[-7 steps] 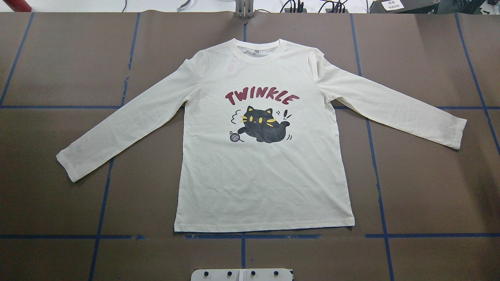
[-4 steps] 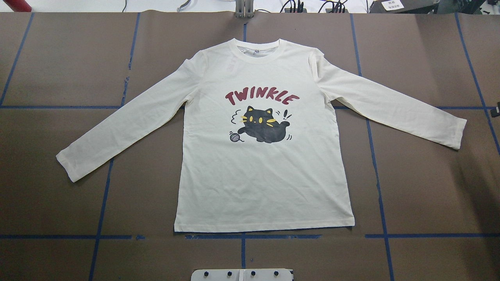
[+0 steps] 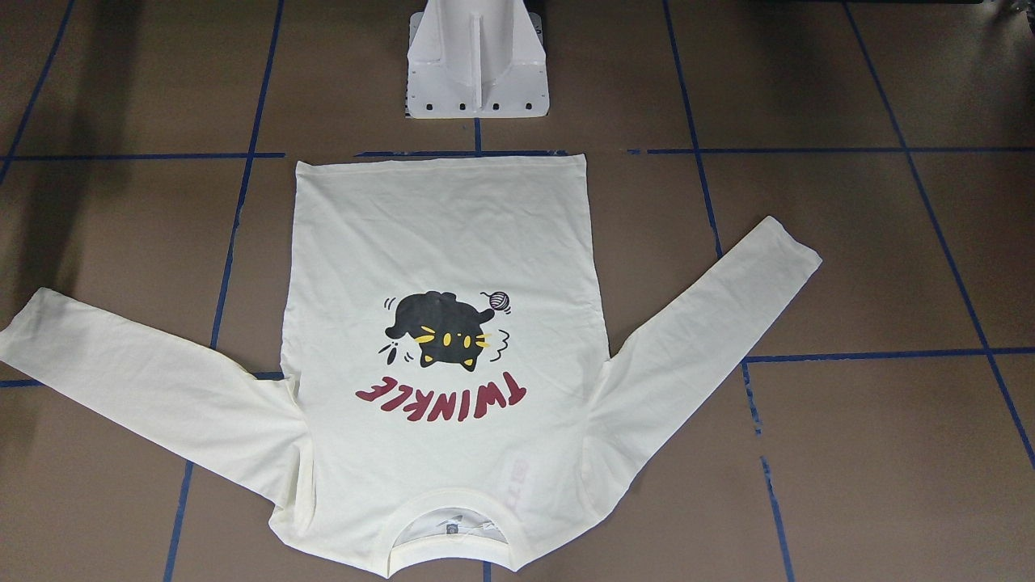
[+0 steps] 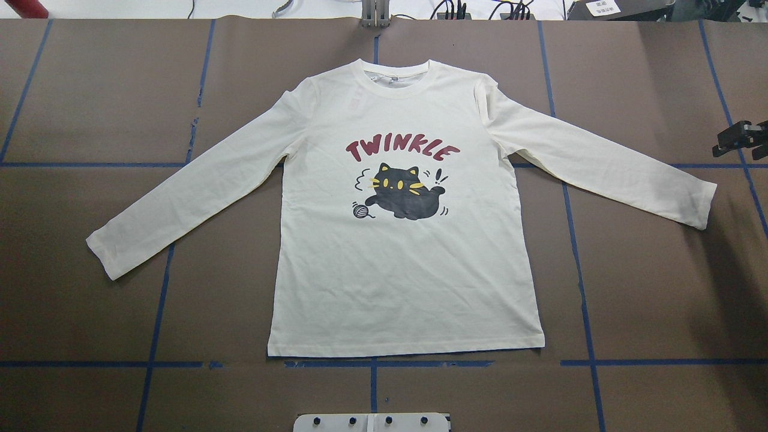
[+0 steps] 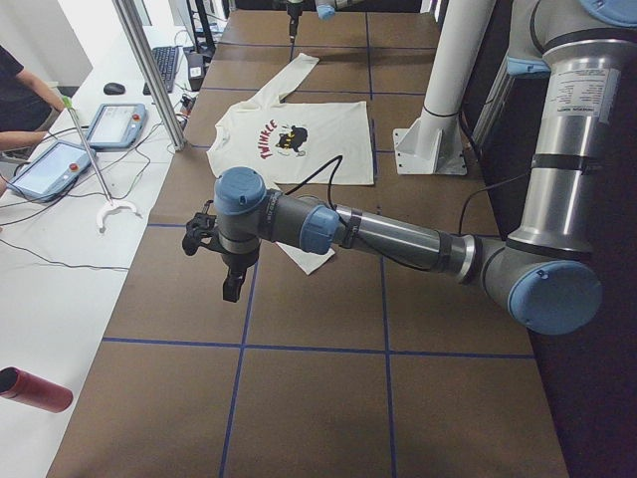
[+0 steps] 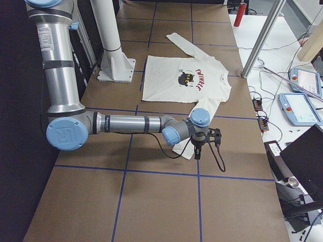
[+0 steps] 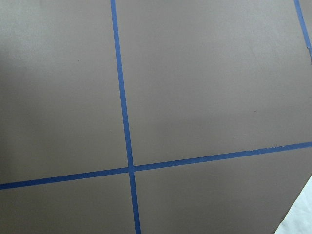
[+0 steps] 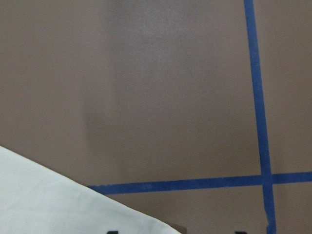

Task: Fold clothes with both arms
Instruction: 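Move the right gripper to the sleeve cuff nearest it and grasp it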

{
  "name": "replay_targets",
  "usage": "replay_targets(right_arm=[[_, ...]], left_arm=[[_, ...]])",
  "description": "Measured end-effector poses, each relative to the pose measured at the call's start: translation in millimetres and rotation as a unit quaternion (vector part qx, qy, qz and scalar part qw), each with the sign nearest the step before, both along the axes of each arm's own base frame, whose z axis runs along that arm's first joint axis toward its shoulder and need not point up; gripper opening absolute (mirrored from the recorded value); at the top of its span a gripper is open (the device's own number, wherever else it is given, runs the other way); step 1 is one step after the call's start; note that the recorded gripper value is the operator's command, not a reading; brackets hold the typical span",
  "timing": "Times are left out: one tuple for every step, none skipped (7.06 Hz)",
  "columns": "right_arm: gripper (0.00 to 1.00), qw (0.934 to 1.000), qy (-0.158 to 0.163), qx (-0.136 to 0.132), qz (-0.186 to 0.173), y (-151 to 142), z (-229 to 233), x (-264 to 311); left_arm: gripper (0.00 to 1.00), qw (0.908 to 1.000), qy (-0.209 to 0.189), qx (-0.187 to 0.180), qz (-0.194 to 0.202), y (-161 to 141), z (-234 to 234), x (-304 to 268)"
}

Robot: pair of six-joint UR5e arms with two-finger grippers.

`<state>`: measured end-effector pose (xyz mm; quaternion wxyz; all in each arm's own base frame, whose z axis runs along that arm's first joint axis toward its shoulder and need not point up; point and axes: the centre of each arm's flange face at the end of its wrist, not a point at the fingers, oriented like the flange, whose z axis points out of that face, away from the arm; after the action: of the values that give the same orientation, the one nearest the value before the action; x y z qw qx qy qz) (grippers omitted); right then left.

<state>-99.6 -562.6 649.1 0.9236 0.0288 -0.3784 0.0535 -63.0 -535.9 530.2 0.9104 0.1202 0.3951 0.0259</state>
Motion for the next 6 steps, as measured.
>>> replay_targets(right_arm=[[0.76, 0.9999, 0.002, -0.007, -0.010, 2.1, 8.8, -11.9], [0.75, 0.9998, 0.004, -0.013, -0.017, 5.7, 16.1, -19.2], [0.75, 0.9995, 0.005, -0.018, -0.023, 9.6, 22.6, -24.2], [0.75, 0.9993, 0.007, -0.023, -0.029, 12.3, 27.9, -30.1], [0.74, 0.9990, 0.008, -0.027, -0.034, 13.6, 32.8, -34.8], [0.70, 0.9988, 0.009, -0.028, -0.038, 13.9, 35.6, -39.7]], left_arm=[[1.00, 1.0000, 0.000, 0.001, 0.000, 1.0, -0.8, 0.0], [1.00, 1.0000, 0.000, 0.001, 0.000, 1.6, -0.3, 0.0], [1.00, 1.0000, 0.000, 0.001, 0.000, 1.7, -0.6, 0.0], [1.00, 1.0000, 0.000, 0.001, 0.000, 1.7, -0.9, -0.1], [1.00, 1.0000, 0.000, 0.002, 0.000, 1.3, -1.3, -0.1], [1.00, 1.0000, -0.001, 0.003, 0.000, 0.4, -2.5, -0.1]])
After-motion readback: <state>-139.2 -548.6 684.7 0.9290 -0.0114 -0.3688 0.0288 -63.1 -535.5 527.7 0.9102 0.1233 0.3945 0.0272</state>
